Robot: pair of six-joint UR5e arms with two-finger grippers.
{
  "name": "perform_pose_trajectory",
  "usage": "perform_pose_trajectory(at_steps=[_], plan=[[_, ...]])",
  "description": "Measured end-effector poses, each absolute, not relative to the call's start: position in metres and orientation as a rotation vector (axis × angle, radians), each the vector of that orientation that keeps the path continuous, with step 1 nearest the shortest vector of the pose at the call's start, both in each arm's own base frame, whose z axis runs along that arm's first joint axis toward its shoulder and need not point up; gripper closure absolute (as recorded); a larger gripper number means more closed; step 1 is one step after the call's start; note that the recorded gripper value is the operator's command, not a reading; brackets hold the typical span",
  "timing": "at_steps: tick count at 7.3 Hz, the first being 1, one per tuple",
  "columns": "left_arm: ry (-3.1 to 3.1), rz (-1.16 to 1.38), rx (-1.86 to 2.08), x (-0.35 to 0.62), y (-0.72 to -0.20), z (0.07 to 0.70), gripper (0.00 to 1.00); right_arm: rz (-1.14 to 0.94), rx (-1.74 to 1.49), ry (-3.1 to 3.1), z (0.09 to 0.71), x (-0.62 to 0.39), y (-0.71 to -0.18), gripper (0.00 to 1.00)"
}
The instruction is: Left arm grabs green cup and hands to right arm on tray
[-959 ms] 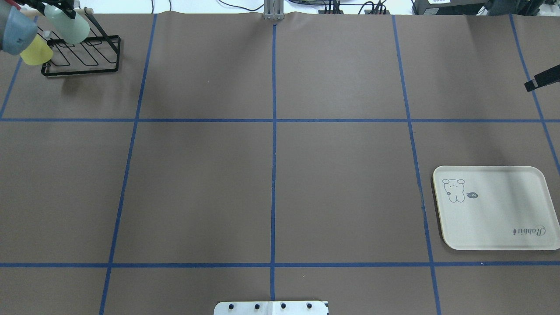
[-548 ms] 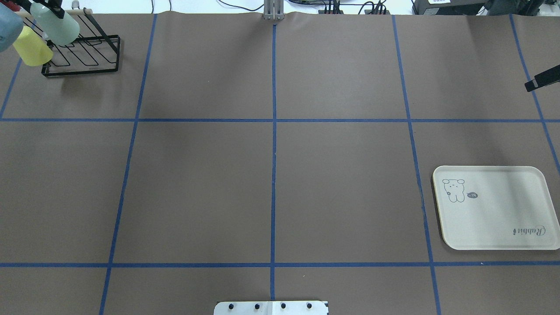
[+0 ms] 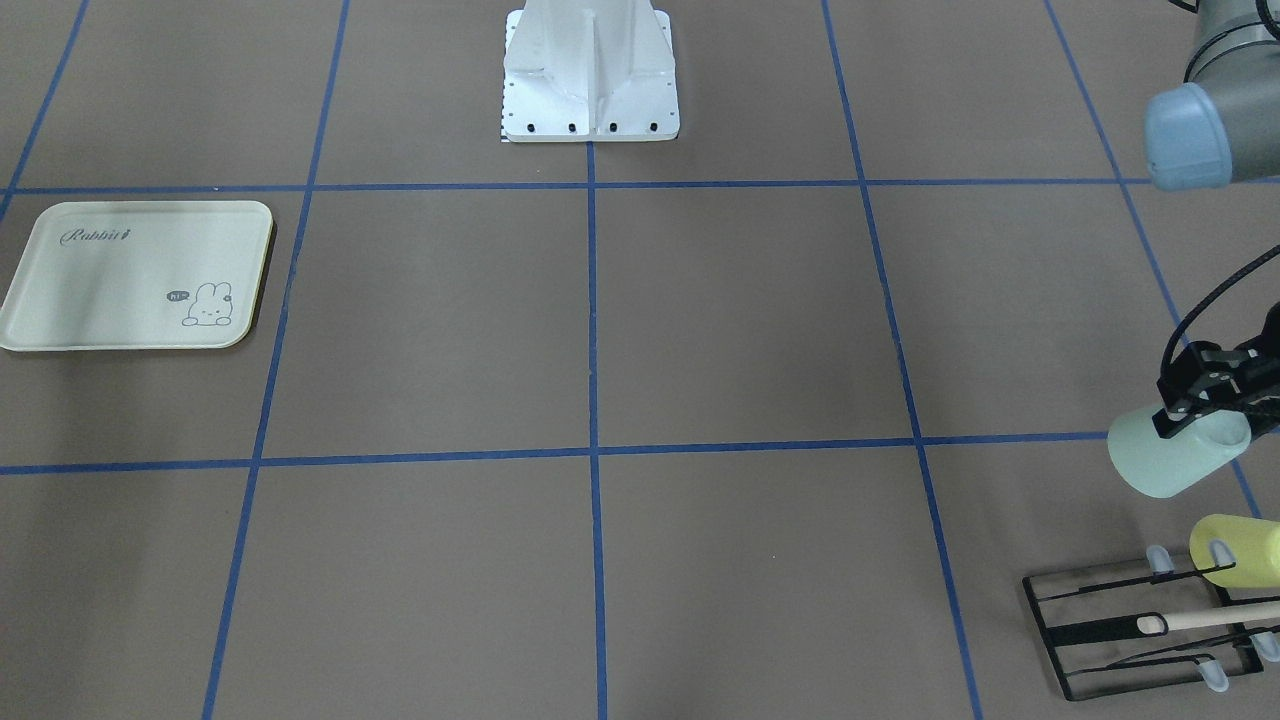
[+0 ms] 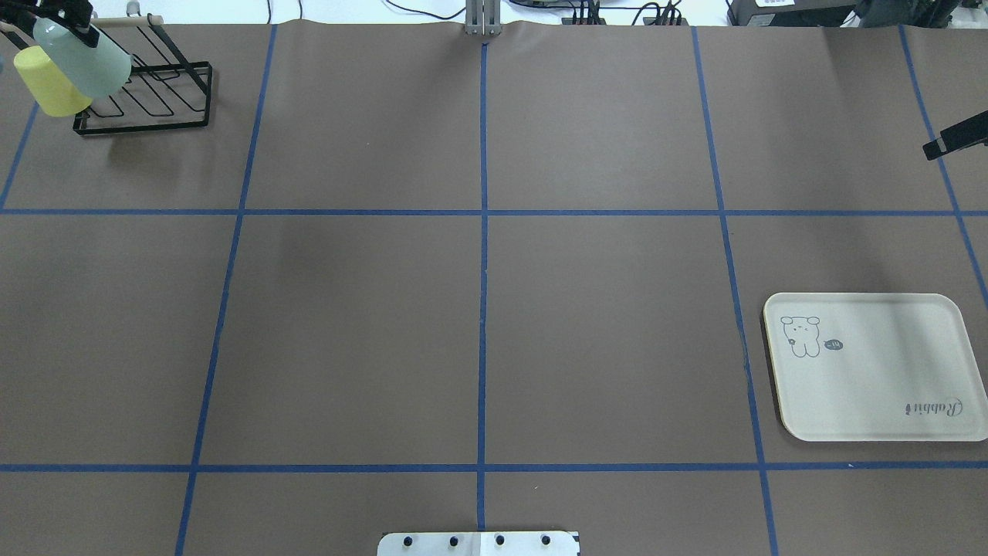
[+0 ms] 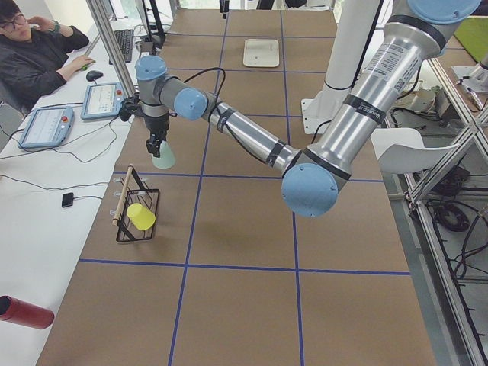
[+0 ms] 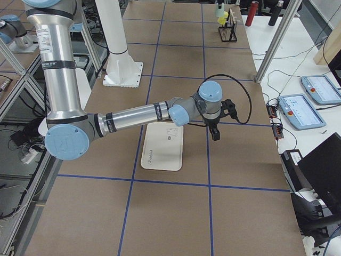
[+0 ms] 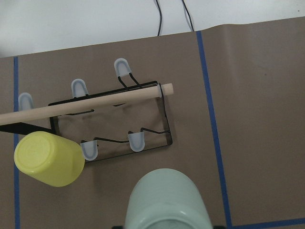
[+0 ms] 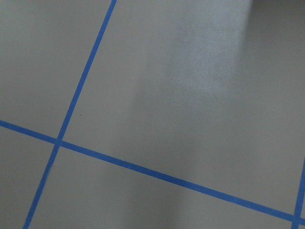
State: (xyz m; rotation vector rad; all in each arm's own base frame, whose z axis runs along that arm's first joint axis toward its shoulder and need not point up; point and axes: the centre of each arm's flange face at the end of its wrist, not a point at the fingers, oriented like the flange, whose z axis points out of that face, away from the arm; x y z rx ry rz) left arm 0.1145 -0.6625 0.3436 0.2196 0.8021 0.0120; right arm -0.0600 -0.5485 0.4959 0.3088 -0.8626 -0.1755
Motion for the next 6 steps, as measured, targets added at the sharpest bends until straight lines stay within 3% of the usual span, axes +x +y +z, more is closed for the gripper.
perform_pose_trajectory(at_steps=[6], plan=[[1.071,-0.234,0.192,0.147,-0.645,0.295,1.0,-0.067,0.305,-1.034,0.398,-0.164,-0.565,0.01]])
